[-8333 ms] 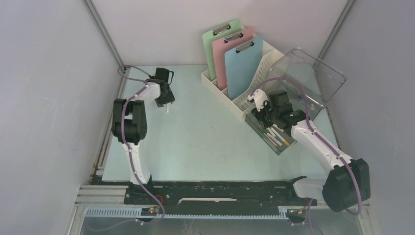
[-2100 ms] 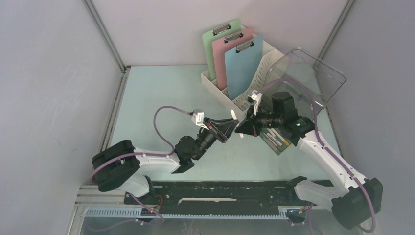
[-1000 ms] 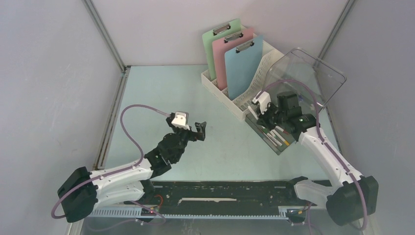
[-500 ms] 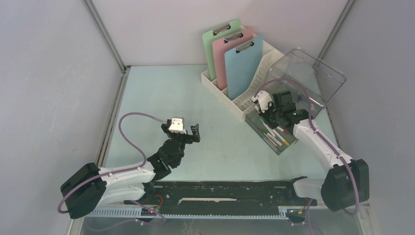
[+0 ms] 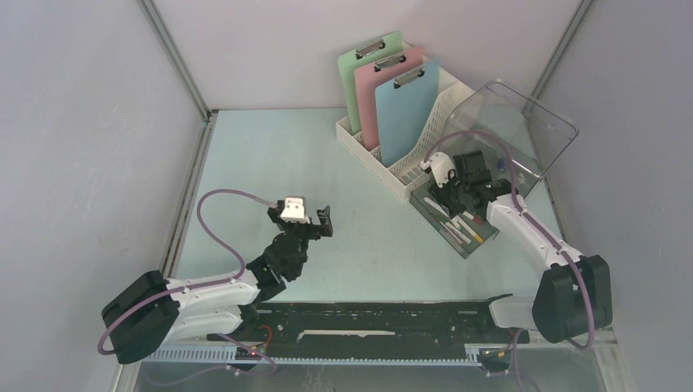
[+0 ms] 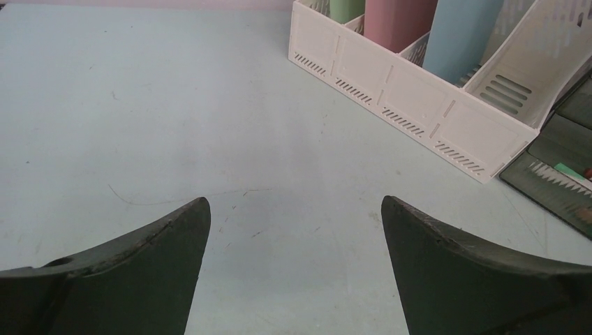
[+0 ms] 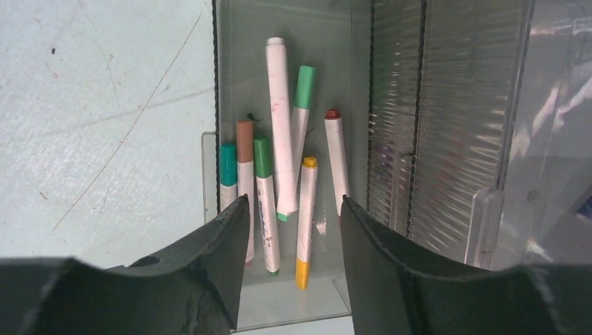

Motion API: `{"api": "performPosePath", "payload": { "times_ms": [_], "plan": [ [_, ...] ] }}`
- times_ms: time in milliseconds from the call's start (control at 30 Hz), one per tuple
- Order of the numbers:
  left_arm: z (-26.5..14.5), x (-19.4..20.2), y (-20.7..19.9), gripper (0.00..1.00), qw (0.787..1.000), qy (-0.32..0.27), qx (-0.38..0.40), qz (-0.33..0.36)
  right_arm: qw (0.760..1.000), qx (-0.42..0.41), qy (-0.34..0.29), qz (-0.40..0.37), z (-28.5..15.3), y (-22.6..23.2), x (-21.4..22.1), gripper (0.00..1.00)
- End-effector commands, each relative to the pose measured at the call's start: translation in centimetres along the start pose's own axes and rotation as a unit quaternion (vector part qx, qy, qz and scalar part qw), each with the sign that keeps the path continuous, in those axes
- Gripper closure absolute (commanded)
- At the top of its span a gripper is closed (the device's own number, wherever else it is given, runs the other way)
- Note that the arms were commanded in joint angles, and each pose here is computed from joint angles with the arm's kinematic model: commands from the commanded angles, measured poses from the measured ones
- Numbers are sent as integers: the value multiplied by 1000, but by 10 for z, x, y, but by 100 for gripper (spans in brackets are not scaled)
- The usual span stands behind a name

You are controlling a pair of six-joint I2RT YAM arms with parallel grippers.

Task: Organize the desk
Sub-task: Place the stationery in the drawer, then close the drawer in the storage box.

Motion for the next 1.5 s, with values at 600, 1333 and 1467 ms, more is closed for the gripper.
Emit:
{"api": "performPosePath", "payload": {
  "times_ms": [600, 1333, 1467],
  "plan": [
    [1, -9, 4, 0, 1000, -20, -15, -10, 956, -248, -134, -88, -47, 81, -38, 42],
    [1, -9, 4, 0, 1000, -19, -15, -10, 967, -53, 118, -221, 50, 86, 2, 100],
    [1, -9, 4, 0, 1000, -19, -15, -9, 956, 11, 174, -236, 61, 68, 16, 100]
  ]
}}
Point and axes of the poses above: each gripper's point midway between its finger pads, its own z axis out along the fingers, its own y axis along the line the jaws close on, x = y × z, the point moved 2 cm from there along -z, back along the fingers, and after that the axes turned 1 degree about z, right-handed, at the moved point
